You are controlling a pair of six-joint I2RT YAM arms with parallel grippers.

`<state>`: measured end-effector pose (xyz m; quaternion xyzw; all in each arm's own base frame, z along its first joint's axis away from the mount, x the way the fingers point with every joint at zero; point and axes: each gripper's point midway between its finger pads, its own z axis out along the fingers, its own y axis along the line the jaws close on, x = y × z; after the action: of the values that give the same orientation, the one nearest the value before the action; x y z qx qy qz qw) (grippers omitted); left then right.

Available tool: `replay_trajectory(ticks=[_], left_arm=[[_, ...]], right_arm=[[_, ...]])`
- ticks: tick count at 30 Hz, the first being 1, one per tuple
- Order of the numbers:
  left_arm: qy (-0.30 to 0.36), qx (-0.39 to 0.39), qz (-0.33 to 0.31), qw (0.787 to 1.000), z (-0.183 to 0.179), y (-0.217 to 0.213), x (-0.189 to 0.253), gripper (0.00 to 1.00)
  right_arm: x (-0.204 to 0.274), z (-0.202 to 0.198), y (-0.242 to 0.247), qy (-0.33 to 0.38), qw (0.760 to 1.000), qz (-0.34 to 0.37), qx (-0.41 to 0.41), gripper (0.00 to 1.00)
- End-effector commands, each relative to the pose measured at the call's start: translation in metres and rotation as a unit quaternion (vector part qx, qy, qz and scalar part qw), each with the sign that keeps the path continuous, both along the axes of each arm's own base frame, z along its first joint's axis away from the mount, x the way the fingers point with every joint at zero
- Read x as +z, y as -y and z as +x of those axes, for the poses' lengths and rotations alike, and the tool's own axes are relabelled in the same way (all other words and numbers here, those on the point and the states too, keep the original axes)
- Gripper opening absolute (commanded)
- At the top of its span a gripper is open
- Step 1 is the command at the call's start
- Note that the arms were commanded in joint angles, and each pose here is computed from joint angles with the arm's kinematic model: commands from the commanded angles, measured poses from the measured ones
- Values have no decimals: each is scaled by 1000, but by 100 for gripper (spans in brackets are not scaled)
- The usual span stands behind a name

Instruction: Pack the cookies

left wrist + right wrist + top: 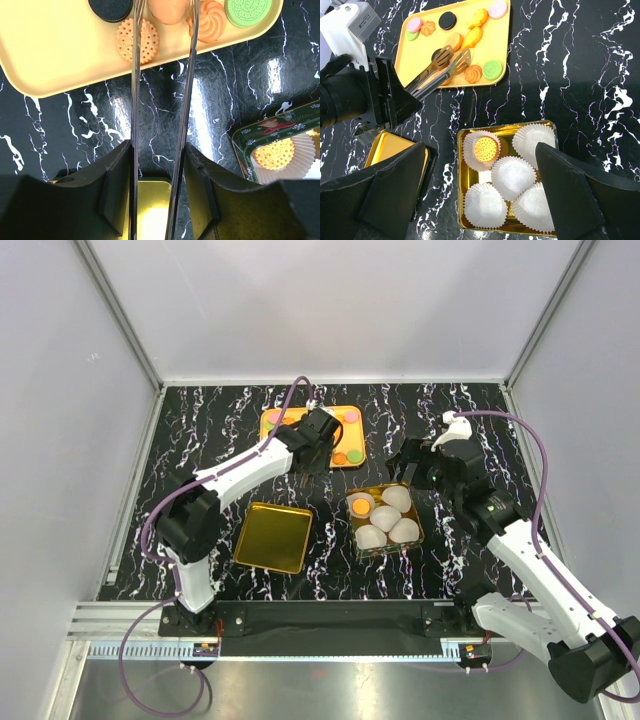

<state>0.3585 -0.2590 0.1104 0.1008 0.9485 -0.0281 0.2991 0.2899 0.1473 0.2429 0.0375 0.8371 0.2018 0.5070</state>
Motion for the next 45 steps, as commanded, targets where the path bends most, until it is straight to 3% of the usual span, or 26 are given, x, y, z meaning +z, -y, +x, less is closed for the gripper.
replay_trajectory(ticks=[1,14,31,45], left_arm=[[18,-2,-24,1000,5,7,9,47],[42,1,-25,999,10,4,32,38],[81,-1,-40,996,6,-3,81,36],[97,-75,-67,990,-52,50,114,36]], right_arm=[[7,4,-1,17,1000,3,0,100],[8,4,-1,19,1000,3,-1,100],[10,5,-1,20,1000,2,-2,100],[28,0,14,34,999,0,-31,100]])
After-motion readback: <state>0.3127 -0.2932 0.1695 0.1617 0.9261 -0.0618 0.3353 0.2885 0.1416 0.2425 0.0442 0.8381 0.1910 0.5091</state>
